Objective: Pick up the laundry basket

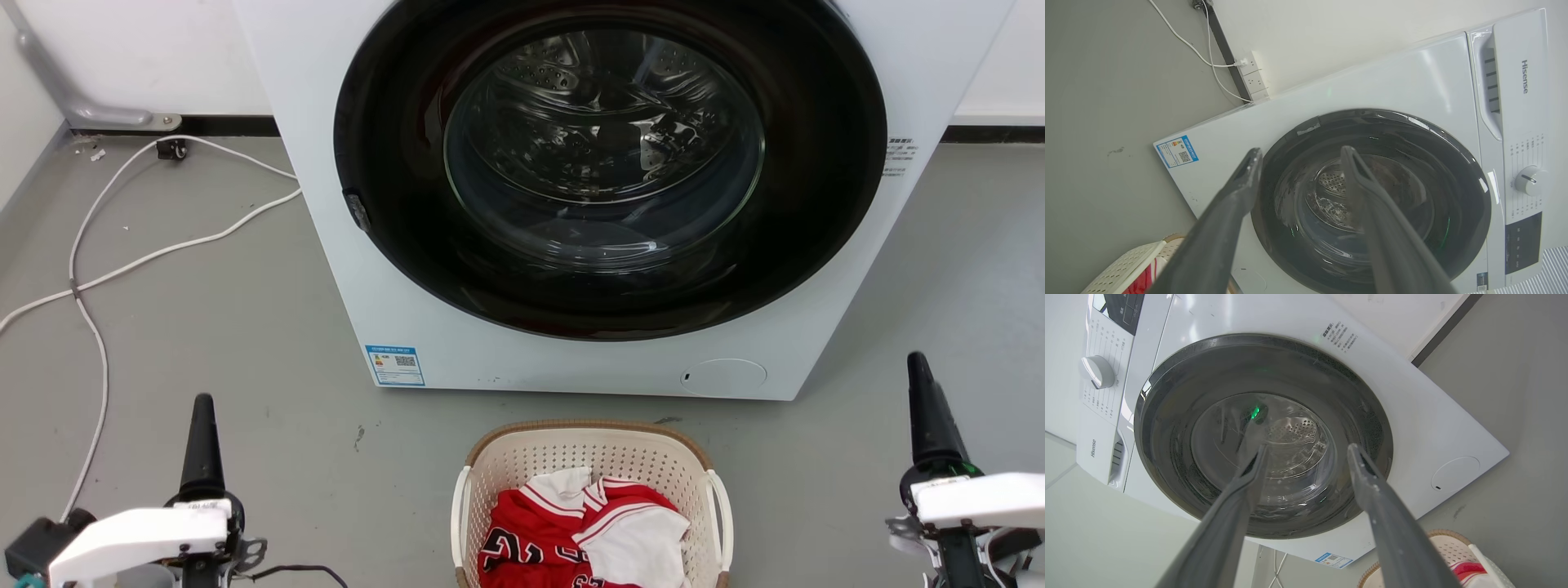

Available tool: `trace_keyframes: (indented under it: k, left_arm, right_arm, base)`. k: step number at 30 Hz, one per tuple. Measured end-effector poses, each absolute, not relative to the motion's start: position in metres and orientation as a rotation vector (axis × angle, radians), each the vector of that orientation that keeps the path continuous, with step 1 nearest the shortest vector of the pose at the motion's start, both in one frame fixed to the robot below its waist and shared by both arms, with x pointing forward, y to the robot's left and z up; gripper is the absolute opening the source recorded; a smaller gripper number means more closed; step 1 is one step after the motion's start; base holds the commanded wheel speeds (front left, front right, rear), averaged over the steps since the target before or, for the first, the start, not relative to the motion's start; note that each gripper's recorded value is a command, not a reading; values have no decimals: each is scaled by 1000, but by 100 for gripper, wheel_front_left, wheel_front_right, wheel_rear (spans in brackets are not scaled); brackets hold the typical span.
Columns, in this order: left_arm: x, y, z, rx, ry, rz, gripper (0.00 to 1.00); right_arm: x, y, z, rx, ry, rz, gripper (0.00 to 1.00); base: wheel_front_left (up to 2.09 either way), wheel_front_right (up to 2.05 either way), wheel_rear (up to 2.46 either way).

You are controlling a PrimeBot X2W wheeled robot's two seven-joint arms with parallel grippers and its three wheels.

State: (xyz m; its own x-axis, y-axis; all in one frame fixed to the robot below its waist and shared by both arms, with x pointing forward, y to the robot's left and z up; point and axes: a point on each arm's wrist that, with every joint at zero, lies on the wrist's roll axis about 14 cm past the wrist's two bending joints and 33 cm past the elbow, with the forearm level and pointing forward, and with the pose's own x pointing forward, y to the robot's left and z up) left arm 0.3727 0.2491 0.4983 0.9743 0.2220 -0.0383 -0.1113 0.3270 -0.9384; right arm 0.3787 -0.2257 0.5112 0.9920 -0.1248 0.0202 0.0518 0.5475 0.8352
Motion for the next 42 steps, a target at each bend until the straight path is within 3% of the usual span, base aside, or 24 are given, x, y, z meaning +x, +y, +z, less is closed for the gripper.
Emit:
trace_keyframes:
  k: [17, 42]
  left_arm:
    - [377, 187, 541, -753, -116, 12, 100]
    - [370, 120, 549, -297, -136, -194, 100]
  right_arm:
    - [380, -193, 548, 542, -151, 29, 100]
    - [371, -180, 539, 223, -140, 60, 100]
  base:
    - [0, 0, 0]
    - [0, 0, 0]
